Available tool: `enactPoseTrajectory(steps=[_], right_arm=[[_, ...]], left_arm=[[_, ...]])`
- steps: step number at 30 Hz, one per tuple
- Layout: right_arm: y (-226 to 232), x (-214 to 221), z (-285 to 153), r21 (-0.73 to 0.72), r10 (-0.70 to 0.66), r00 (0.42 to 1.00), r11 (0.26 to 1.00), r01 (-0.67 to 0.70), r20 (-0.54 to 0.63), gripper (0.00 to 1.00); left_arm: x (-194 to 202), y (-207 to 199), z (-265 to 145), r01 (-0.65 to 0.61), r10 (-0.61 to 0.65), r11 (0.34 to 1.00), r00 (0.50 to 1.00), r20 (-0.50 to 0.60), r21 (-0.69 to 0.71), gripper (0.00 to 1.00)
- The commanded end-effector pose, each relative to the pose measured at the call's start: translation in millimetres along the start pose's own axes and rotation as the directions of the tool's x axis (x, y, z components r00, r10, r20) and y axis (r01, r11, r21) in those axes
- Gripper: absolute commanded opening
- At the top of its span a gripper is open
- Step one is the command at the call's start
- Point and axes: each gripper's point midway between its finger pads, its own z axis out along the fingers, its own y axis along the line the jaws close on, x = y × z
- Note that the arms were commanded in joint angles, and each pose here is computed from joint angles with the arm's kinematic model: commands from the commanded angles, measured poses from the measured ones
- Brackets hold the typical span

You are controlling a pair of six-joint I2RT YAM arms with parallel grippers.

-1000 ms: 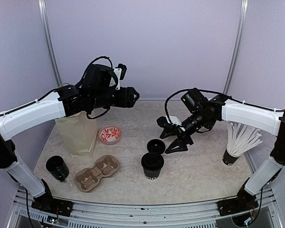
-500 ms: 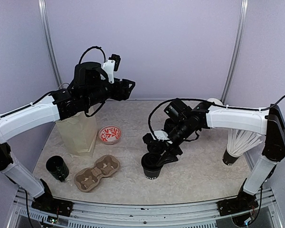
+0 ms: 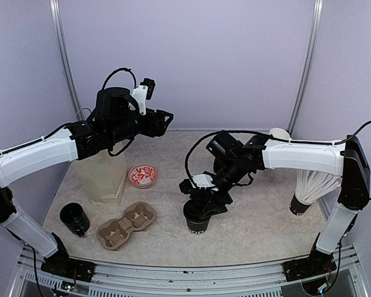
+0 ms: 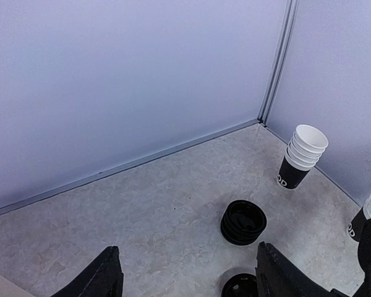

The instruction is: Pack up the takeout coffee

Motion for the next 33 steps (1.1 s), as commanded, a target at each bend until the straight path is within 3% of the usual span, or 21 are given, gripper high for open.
enactPoseTrajectory(steps=[1, 8, 12, 33], right_arm=[[-1, 4, 9, -0.007, 0.021, 0.999, 1.0, -0.021, -0.033, 0.82], [-2, 2, 8, 0.002, 0.022, 0.999, 1.0, -0.021, -0.042, 0.83], [-3, -3, 1, 0.022, 0.011, 0.999, 1.0, -0.01, -0.042, 0.89], [1, 0, 4, -0.004, 0.019, 0.997, 1.0, -0.02, -0.072, 0.84]], left_arm=[[-19, 1, -12, 0.022, -0.023, 1.0, 0.998, 0.059, 0.018, 0.72], [-15, 0, -11, 0.024, -0.025, 0.999, 0.999, 0.047, 0.025, 0.72], [-16, 0, -11, 0.028, -0.029, 0.999, 0.998, 0.049, 0.027, 0.72], [-10, 1, -10, 0.021, -0.022, 0.999, 0.999, 0.029, 0.028, 0.72]])
